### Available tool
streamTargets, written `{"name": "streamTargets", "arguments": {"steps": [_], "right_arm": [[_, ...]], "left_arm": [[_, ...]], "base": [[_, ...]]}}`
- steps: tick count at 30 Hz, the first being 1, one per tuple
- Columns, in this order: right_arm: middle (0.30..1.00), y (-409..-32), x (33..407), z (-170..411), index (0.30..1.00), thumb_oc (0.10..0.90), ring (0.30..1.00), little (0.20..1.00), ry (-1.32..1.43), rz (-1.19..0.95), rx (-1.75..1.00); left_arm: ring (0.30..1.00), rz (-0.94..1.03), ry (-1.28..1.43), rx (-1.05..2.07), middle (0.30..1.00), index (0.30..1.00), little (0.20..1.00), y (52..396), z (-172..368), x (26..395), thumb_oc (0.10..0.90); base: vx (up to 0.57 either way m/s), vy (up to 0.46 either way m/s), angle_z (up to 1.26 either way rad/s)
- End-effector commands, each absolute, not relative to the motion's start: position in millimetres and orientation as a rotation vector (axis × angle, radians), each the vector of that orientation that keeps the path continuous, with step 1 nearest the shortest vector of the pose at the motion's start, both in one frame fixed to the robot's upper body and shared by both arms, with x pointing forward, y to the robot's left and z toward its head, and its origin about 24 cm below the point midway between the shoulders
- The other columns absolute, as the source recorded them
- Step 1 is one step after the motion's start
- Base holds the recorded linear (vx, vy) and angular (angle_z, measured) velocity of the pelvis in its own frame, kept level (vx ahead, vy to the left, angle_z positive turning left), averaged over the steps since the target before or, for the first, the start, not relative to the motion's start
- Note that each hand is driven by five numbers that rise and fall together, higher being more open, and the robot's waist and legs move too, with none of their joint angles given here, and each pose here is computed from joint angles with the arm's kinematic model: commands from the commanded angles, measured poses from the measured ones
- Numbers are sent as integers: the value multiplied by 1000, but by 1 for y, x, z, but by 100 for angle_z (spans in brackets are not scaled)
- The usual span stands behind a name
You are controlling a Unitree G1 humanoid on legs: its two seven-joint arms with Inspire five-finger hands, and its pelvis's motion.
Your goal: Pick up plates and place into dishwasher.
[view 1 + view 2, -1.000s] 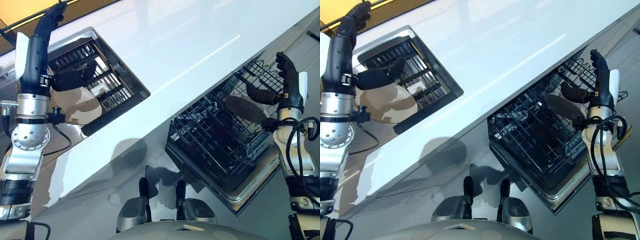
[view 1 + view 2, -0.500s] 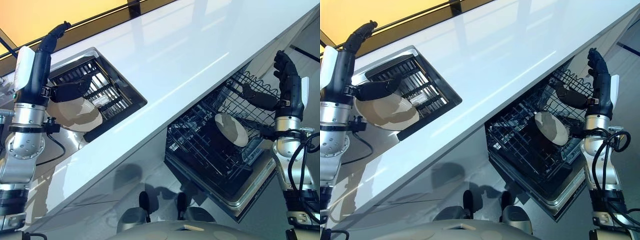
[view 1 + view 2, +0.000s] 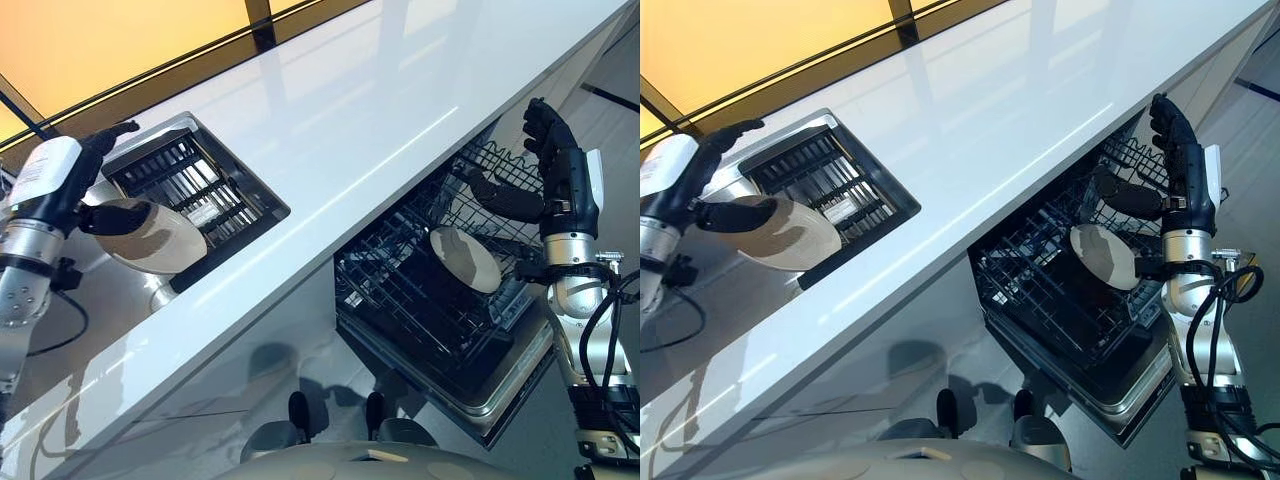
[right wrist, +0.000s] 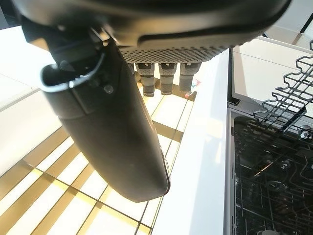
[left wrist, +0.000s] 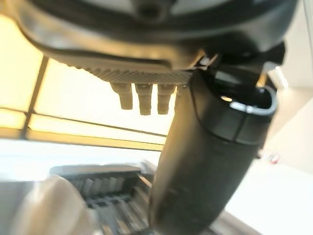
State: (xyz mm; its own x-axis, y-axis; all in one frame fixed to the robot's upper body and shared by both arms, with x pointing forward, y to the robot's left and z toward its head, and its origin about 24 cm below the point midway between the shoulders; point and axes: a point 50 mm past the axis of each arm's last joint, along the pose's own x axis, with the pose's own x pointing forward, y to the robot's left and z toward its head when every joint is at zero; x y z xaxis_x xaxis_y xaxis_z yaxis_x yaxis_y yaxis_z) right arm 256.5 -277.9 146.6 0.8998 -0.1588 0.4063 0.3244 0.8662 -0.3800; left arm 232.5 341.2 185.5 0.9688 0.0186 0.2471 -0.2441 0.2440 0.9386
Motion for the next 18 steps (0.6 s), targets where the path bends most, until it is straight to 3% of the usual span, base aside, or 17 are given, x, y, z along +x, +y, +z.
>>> {"name": "streamTargets", "arguments": {"steps": [1,18], "right_arm": [[900,-266,249,195,900,800,900,900,-640,-202,-474],[900,-269,251,191,900,800,900,900,-593,-193,-453]], "left_arm": [[900,319,-248,1561,900,900,900,363,234,225,800],[900,277,-66,1893,900,900,900,378,230,213,800]], "base": [[0,0,0],[1,-3,1]]}}
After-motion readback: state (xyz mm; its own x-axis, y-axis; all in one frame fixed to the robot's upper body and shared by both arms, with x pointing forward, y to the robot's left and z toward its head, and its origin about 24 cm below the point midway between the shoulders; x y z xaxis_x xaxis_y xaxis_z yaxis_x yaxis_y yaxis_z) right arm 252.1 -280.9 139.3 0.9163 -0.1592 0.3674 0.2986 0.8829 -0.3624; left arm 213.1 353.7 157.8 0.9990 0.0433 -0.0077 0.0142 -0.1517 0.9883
